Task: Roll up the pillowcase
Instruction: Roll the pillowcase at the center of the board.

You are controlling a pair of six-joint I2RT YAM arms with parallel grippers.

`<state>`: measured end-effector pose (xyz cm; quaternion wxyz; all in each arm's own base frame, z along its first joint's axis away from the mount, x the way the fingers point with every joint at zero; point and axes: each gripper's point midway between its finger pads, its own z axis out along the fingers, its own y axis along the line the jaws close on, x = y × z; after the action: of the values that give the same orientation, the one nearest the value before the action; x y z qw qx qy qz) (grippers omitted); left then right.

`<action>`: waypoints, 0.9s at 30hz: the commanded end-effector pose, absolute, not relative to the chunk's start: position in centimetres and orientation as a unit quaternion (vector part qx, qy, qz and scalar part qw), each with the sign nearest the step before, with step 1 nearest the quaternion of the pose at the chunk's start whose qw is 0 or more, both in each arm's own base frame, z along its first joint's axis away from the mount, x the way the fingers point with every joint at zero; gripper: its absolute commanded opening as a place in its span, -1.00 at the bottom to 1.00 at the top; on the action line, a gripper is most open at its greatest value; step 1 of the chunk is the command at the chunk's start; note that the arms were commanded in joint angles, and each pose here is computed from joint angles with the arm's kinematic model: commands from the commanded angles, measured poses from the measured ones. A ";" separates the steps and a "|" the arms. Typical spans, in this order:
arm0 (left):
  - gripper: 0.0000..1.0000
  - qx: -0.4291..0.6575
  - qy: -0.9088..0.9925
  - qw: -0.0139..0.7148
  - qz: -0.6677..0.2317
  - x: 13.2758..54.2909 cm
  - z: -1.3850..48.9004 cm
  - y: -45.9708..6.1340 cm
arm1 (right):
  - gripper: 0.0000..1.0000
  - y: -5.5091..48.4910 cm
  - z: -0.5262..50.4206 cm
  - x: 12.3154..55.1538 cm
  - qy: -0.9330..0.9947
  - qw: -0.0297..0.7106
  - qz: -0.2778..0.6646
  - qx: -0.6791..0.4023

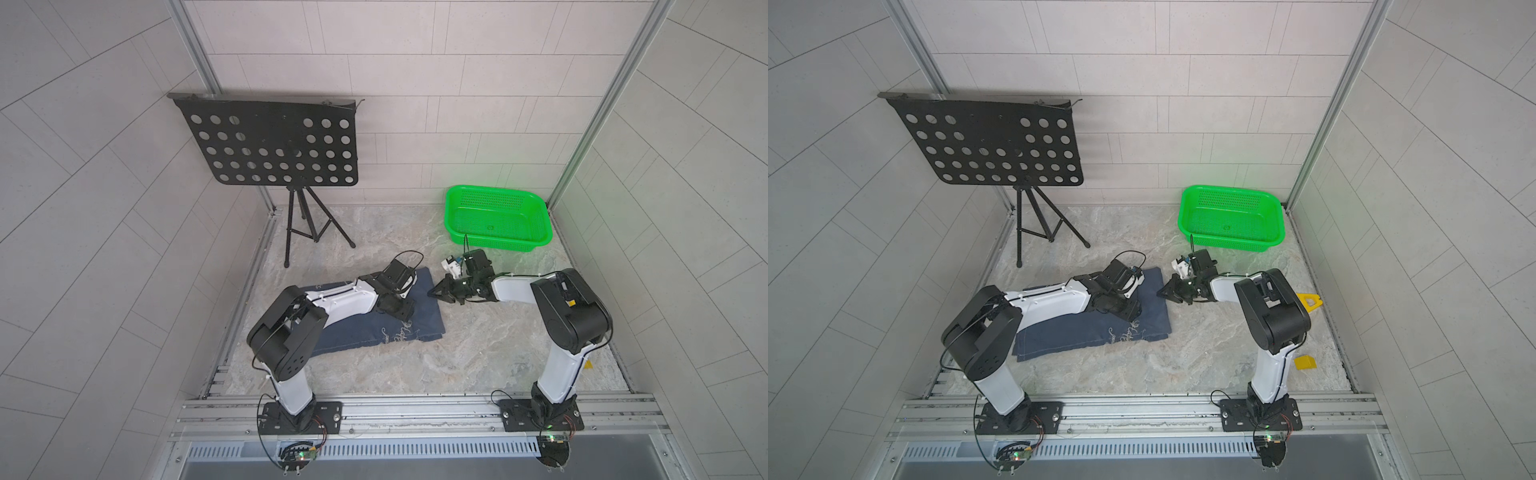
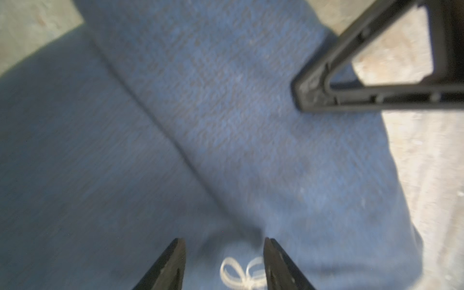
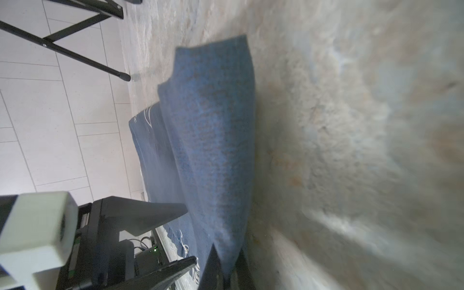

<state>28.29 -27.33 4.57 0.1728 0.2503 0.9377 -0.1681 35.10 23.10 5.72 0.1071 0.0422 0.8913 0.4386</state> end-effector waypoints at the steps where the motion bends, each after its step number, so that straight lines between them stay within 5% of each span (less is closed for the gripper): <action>1: 0.18 0.244 0.930 0.192 -0.194 28.5 8.1 -28.0 | -1.00 18.8 5.1 33.3 0.939 0.093 0.331 0.021; 11: 0.22 0.244 0.932 0.186 -0.193 29.0 8.0 -27.9 | -0.95 12.9 6.3 32.3 0.990 0.101 0.092 0.032; 27: 0.22 0.230 0.940 0.166 -0.191 28.1 6.0 -26.1 | -0.52 20.9 8.7 33.6 0.985 0.118 0.123 0.034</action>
<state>28.53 -26.75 6.36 0.1715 0.2325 0.9378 -0.1925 33.62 19.84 8.83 0.1272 0.0187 0.9850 0.1150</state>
